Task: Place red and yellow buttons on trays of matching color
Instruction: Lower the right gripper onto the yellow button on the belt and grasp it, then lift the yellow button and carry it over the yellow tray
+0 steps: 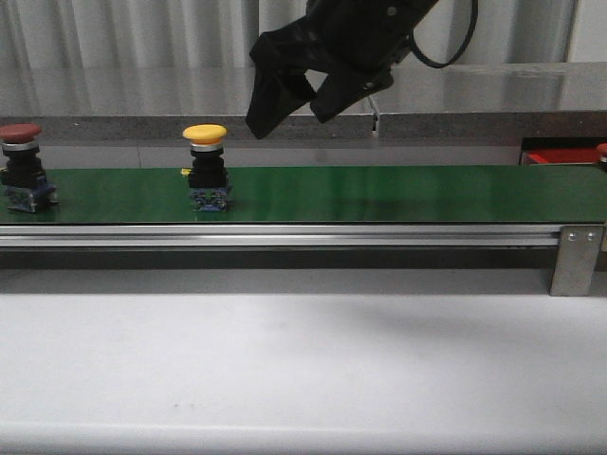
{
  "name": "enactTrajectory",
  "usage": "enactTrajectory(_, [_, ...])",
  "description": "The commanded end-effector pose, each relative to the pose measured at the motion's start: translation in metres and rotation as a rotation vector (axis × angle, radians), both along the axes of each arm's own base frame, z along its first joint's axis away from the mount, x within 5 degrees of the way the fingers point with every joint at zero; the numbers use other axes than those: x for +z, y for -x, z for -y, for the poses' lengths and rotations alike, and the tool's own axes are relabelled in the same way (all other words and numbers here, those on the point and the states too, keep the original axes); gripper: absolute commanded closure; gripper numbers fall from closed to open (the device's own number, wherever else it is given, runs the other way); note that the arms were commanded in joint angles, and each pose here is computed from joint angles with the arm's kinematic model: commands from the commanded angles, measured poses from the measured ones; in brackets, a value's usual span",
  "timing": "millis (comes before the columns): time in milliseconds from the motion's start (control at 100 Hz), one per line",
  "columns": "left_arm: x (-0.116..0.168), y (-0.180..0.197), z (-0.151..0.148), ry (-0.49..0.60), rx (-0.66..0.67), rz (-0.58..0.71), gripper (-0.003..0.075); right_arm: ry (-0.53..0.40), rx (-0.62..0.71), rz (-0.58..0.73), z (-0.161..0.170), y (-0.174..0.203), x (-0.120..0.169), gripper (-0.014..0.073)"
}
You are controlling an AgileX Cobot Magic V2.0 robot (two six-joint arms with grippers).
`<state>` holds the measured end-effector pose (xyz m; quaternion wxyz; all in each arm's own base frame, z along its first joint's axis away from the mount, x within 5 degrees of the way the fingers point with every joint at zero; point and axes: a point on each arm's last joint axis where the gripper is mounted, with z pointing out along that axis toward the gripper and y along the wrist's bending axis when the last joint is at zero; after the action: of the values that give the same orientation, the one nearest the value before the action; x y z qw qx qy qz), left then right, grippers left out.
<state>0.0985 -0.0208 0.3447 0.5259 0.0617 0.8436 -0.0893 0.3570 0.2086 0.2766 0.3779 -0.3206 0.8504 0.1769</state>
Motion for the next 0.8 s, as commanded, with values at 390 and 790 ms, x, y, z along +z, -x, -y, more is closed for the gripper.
enactTrajectory(390, [0.014,-0.002,0.001,0.031,0.006,0.086,0.0741,-0.096,-0.004,0.112,-0.027,-0.009,0.023,-0.001])
enactTrajectory(790, [0.014,-0.002,0.001,0.031,0.006,0.086,0.0741,-0.103,0.0,0.088,-0.037,-0.024,0.013,0.0083])
